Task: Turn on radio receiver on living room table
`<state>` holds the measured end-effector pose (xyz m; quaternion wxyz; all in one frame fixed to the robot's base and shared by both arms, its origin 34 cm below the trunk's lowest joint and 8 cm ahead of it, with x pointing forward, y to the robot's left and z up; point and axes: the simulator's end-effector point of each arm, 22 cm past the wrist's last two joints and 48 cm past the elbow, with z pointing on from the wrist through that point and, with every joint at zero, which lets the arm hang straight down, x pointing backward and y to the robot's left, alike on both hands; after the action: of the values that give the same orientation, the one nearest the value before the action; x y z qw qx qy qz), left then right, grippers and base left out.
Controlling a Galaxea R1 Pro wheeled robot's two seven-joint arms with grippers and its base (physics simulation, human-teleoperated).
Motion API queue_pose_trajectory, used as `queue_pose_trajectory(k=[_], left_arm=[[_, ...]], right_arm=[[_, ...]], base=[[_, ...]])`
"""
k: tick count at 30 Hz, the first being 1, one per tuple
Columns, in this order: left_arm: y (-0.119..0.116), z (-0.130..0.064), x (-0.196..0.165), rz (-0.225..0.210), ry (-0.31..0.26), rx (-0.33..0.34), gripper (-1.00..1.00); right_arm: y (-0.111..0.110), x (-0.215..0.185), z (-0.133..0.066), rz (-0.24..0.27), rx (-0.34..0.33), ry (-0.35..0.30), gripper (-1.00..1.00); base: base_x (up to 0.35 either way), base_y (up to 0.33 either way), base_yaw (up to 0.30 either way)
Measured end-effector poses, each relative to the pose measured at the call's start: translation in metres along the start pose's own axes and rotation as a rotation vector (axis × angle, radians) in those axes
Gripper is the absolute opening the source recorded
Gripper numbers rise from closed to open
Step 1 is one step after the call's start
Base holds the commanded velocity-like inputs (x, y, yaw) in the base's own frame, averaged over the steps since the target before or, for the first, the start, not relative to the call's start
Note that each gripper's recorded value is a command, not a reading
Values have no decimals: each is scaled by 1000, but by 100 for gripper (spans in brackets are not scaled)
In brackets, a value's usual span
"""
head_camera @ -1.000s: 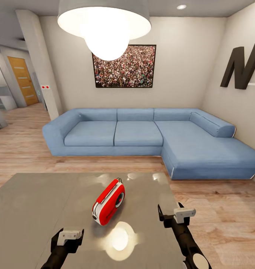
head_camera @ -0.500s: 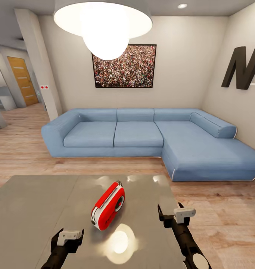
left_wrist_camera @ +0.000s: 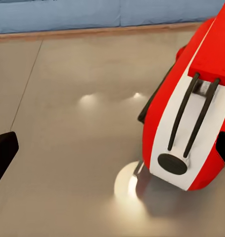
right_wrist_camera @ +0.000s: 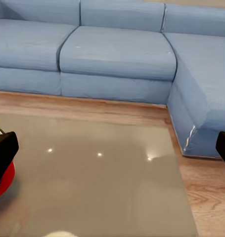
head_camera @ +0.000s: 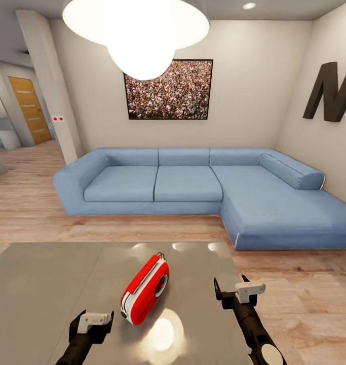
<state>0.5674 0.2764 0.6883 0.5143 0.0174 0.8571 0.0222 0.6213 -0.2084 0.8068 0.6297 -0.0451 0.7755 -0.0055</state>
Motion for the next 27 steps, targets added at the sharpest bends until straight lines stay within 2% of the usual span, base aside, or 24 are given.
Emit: queue_pose_trajectory(k=[10, 27], left_arm=[[0, 0, 0, 0, 0, 1, 100], [-1, 0, 0, 0, -1, 1, 100]], right_arm=[[0, 0, 0, 0, 0, 0, 100], [0, 0, 0, 0, 0, -1, 100]], base=[[107, -85, 0], [5, -4, 0]])
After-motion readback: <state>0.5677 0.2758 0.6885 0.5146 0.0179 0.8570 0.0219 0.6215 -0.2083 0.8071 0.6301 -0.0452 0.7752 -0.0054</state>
